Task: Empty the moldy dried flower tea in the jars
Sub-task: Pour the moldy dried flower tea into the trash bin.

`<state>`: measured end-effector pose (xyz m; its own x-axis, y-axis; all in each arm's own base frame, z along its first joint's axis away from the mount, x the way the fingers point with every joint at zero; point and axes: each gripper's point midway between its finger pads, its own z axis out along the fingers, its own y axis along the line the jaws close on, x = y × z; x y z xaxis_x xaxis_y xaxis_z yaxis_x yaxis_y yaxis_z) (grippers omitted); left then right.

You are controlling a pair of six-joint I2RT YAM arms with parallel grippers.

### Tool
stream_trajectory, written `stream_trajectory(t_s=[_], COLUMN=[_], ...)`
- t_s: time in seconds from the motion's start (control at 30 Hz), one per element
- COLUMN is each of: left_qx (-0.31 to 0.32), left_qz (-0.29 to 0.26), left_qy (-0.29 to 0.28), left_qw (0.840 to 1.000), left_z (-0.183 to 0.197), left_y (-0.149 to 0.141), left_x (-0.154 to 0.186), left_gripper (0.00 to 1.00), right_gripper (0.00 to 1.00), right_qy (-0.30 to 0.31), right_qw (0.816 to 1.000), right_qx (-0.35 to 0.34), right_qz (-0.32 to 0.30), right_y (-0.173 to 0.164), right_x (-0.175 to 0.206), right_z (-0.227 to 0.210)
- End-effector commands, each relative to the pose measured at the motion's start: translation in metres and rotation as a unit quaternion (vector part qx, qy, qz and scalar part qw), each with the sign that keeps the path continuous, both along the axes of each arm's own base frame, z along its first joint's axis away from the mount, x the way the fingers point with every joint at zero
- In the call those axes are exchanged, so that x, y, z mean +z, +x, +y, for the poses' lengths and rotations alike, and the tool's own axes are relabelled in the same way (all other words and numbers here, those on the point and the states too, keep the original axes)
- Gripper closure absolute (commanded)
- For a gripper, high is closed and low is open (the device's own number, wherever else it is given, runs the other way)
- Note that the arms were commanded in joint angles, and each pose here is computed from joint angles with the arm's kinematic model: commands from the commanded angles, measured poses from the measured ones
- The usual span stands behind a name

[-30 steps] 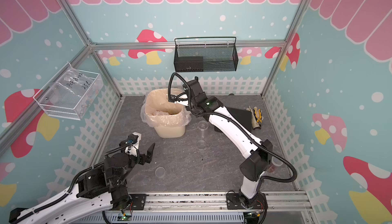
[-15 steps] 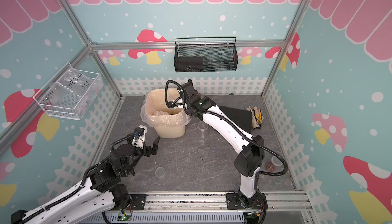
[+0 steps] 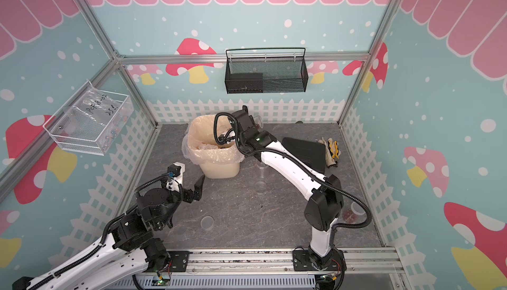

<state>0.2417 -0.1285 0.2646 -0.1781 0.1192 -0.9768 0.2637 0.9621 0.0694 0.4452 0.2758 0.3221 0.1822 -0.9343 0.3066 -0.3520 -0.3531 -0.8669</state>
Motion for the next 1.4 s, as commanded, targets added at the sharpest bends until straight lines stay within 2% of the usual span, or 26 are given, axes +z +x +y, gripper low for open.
stream_trajectory(t_s=[0.0,0.37,1.37], left_qx=[0.010,0.010,0.008], left_qz=[0.006,0.009,0.009], left_qy=[0.006,0.010,0.013], left_qw=[1.000,1.000,1.000], left_z=[0.005,0.005,0.006], left_y=[0.000,0.000,-0.001], left_x=[-0.005,-0.007,-0.007], left_gripper=[0.01,0.01,0.01], right_gripper=[1.00,1.00,1.00], right_qy=[-0.038,-0.086,-0.125], right_qw=[0.998,0.991,0.985], right_qx=[0.011,0.038,0.059], right_qz=[-0.052,-0.098,-0.104], right_y=[-0.001,-0.002,-0.001], right_x=[0.025,0.042,0.045], right_z=[-0.005,-0.004,0.007])
